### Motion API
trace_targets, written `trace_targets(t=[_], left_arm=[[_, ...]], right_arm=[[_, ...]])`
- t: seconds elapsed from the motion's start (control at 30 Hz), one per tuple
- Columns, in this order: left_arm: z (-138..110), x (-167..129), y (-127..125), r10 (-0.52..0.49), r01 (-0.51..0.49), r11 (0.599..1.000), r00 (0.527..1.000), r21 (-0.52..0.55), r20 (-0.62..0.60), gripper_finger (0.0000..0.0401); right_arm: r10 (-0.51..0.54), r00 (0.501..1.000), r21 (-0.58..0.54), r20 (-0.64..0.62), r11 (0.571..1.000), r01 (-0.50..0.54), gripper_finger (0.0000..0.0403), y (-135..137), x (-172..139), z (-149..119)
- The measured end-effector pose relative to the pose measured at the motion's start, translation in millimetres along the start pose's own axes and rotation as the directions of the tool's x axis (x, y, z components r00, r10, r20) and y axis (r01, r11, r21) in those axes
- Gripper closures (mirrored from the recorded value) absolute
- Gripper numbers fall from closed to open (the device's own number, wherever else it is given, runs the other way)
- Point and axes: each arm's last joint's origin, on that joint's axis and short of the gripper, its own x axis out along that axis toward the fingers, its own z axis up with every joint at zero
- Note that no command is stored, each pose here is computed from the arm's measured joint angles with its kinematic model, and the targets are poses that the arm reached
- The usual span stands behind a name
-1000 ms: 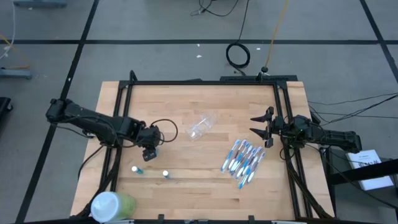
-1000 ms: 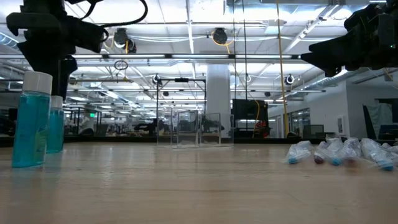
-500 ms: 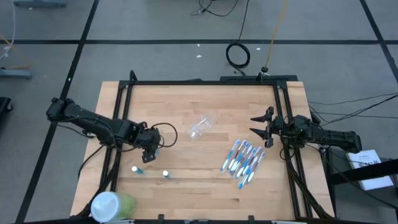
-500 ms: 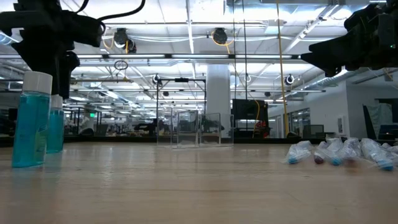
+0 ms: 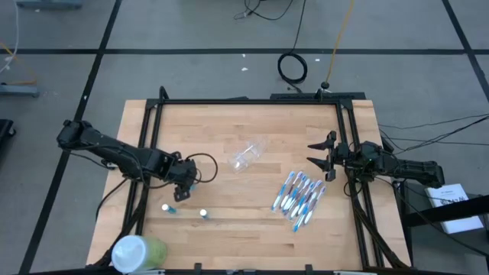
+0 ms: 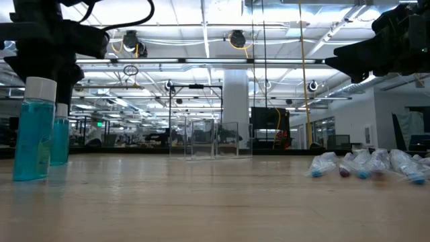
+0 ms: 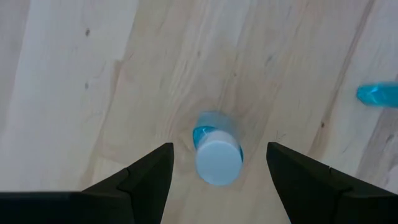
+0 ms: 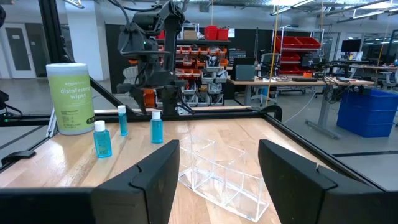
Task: Pick & Place toothbrushing station
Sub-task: Put the blue mouthwash into the transparent organizer
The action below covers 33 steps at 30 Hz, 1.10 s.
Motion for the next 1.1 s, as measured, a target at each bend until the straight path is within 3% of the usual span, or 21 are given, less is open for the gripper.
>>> trace_targets(t=[0.13,0.63,1.1], left_arm=[[0,0,0,0.000,0.000,1.000,1.000,0.017,0.000,0.0149],[0,0,0,-0.008,0.008,1.000,1.000,0.018,-0.004,0.0290],[11,-8,1,0.017,-0.018,1.000,0.997,0.015,0.070,0.0299]], right_arm=[[0.000,1.000,0.000,0.000,1.000,0.000,0.0190,0,0,0],[0.000,1.000,0.000,0.000,1.000,0.000,0.0190,0,0,0],[0.000,1.000,0.000,0.000,1.000,0.000,0.0190,0,0,0]])
